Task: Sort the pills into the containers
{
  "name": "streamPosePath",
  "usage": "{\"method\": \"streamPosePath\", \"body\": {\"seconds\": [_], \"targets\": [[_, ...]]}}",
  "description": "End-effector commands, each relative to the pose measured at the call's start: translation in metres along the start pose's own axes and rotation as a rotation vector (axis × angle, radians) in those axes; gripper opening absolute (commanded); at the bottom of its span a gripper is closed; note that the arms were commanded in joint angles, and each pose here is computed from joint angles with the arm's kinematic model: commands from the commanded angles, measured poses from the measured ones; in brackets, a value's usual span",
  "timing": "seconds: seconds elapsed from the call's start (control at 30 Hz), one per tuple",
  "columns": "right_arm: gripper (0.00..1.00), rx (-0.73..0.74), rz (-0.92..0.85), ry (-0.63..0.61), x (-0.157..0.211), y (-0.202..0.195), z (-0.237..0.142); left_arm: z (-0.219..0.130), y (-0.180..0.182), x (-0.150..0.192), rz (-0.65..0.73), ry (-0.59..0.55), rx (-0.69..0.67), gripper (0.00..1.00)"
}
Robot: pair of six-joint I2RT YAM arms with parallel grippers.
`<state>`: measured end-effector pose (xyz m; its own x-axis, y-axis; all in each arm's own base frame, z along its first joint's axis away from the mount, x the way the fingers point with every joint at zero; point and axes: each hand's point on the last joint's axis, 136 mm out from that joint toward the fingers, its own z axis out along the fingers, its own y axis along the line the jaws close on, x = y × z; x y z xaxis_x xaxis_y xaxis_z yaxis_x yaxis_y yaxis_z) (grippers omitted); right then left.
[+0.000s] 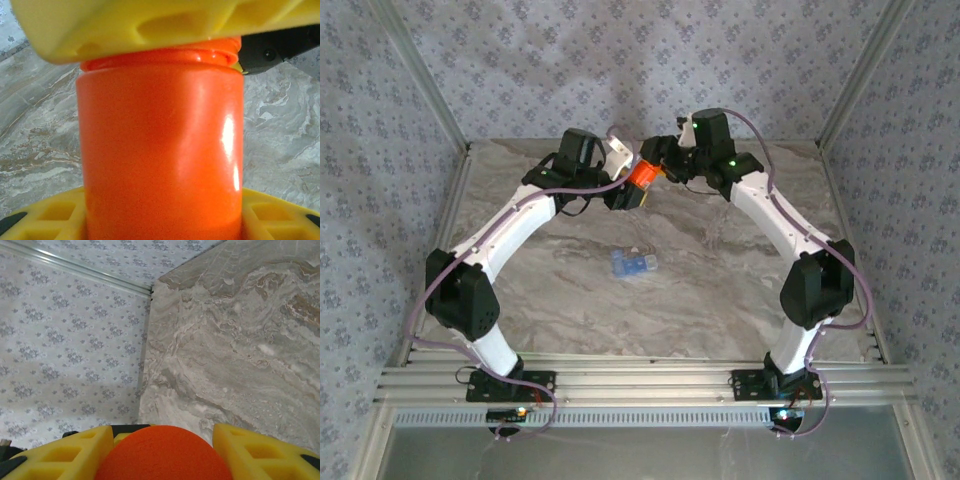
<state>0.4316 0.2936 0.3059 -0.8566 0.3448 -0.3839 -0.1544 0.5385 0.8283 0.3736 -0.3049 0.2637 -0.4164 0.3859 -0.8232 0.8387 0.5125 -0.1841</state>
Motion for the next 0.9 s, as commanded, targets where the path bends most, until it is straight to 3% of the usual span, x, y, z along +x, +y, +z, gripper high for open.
{"method": "streamPosePath", "body": {"seconds": [0.0, 0.2, 0.33, 0.5, 0.53, 0.7, 0.87], "targets": [[0.46, -0.012, -0.002, 0.003, -0.001, 0.005, -0.002, -0.008, -0.005, -0.024, 0.061, -0.061, -0.001, 0.0], [0.4, -0.078, -0.099, -0.019, -0.007, 0.005, -0.01, -0.012, -0.008, -0.03, 0.028, -0.088, 0.045, 0.0], [0.42, -0.242, -0.293, -0.074, -0.012, 0.025, -0.022, -0.024, -0.017, -0.049, -0.064, -0.172, 0.176, 0.0], [0.43, -0.292, -0.308, -0.087, -0.015, 0.032, -0.029, -0.035, -0.029, -0.07, -0.143, -0.246, 0.313, 0.0], [0.44, -0.294, -0.304, -0.091, -0.016, 0.034, -0.029, -0.035, -0.03, -0.071, -0.142, -0.248, 0.315, 0.0], [0.72, -0.253, -0.227, -0.183, -0.035, 0.035, -0.045, -0.026, -0.02, -0.057, -0.114, -0.191, 0.224, 0.0], [0.76, -0.179, -0.107, -0.257, -0.054, 0.023, -0.064, -0.02, 0.0, -0.041, -0.047, -0.138, 0.067, 0.0]]}}
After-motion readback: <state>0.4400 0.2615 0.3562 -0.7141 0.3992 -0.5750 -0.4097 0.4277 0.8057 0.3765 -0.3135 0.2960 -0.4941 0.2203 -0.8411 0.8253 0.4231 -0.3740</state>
